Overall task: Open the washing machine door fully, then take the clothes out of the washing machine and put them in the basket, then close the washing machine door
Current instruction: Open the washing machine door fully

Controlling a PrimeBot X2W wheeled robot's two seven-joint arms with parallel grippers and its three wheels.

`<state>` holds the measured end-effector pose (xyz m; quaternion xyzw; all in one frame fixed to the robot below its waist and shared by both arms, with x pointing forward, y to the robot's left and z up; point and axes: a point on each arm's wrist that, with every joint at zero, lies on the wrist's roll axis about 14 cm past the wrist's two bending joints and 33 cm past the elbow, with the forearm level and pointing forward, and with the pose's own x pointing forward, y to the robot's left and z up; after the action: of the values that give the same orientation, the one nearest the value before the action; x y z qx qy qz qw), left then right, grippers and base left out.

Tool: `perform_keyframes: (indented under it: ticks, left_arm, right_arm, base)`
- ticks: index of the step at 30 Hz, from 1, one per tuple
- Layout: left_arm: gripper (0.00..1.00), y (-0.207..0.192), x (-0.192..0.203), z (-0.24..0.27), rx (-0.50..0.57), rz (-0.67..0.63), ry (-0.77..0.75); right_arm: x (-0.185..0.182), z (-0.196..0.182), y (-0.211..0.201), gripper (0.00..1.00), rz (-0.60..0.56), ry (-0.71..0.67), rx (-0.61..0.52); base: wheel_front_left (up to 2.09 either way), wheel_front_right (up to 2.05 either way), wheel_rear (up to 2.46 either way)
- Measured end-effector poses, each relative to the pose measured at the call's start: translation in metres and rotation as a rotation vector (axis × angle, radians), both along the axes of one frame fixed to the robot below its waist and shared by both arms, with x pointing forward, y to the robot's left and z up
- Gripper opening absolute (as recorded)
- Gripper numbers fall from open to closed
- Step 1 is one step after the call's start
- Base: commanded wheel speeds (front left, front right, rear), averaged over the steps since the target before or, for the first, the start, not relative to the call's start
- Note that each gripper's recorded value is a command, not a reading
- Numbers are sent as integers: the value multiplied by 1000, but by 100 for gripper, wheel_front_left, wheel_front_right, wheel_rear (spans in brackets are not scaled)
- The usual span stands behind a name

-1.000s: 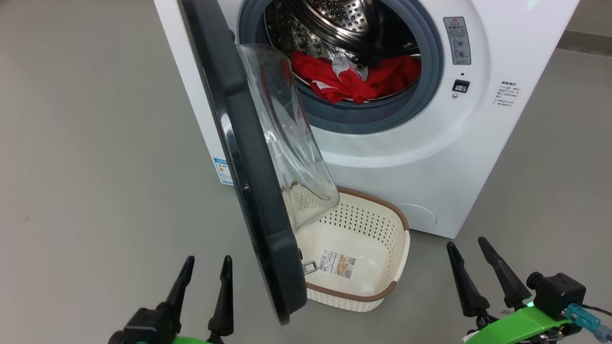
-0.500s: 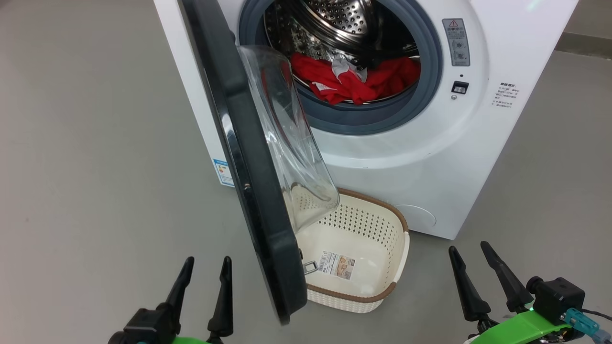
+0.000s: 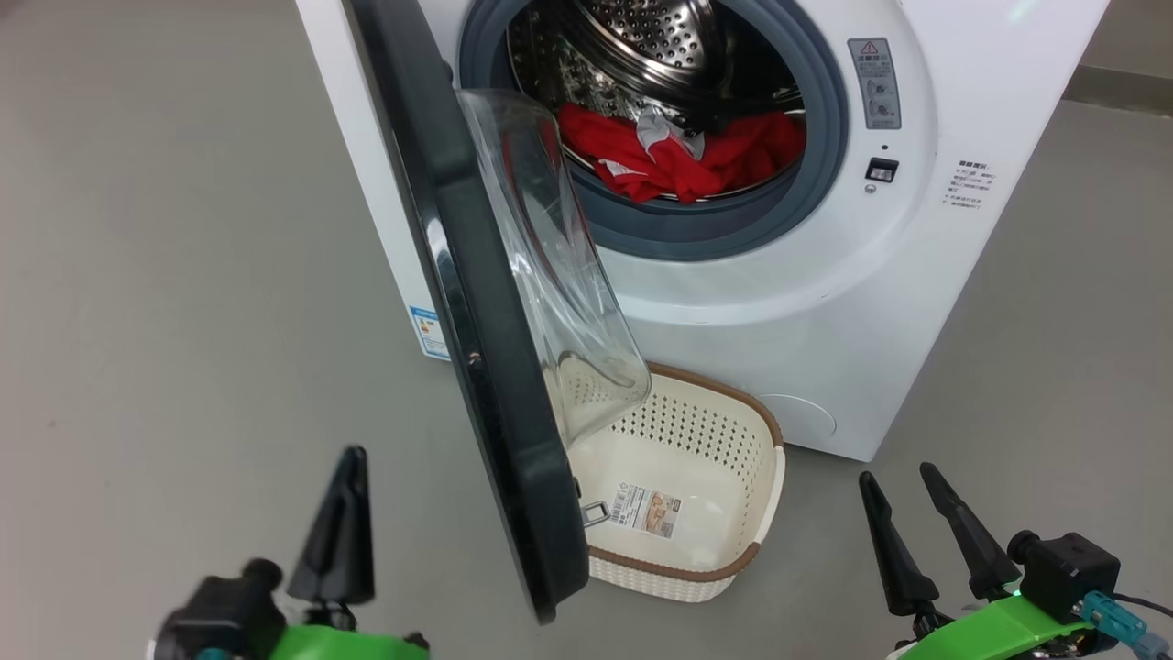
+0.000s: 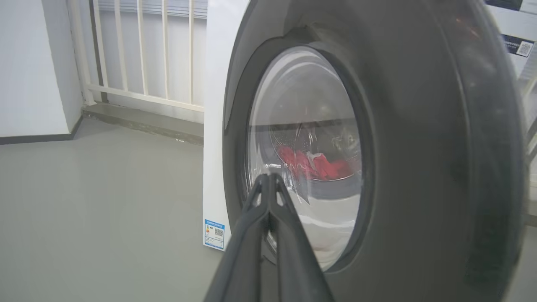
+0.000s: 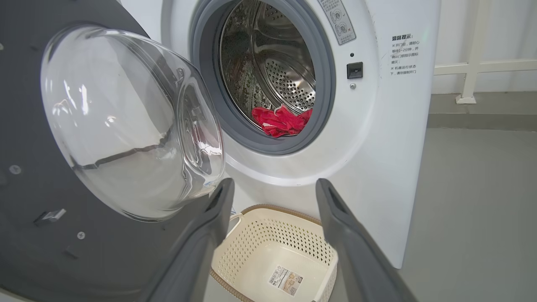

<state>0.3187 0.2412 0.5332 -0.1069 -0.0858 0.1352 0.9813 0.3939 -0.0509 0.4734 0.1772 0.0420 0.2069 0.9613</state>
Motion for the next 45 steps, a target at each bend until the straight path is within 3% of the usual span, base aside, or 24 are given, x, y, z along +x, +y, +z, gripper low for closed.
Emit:
perform_keyframes:
  ticks: [8,14,19,25,35,45]
  left_arm:
    - [0,6,-4,112,65,33,-340]
    - [0,-47,-9,161,100,-120,-500]
    - [0,-91,0,145,76,-269,-456]
    - [0,-127,16,84,-1,-399,-263]
    - [0,-124,25,12,-99,-394,-40]
    - [0,-113,25,-2,-142,-347,3]
  right_arm:
    - [1,-1,-2,100,-5,4,0]
    - [2,-3,-3,100,-10,8,0]
    - [2,-5,-5,100,-14,14,0]
    - [3,-8,-7,100,-20,20,-1]
    - [3,-8,-9,100,-26,22,-1]
    - [3,-6,-7,100,-21,16,0]
  base:
    - [0,0,0]
    - [0,0,0]
    - [0,0,0]
    - [0,0,0]
    - [0,0,0]
    - [0,0,0]
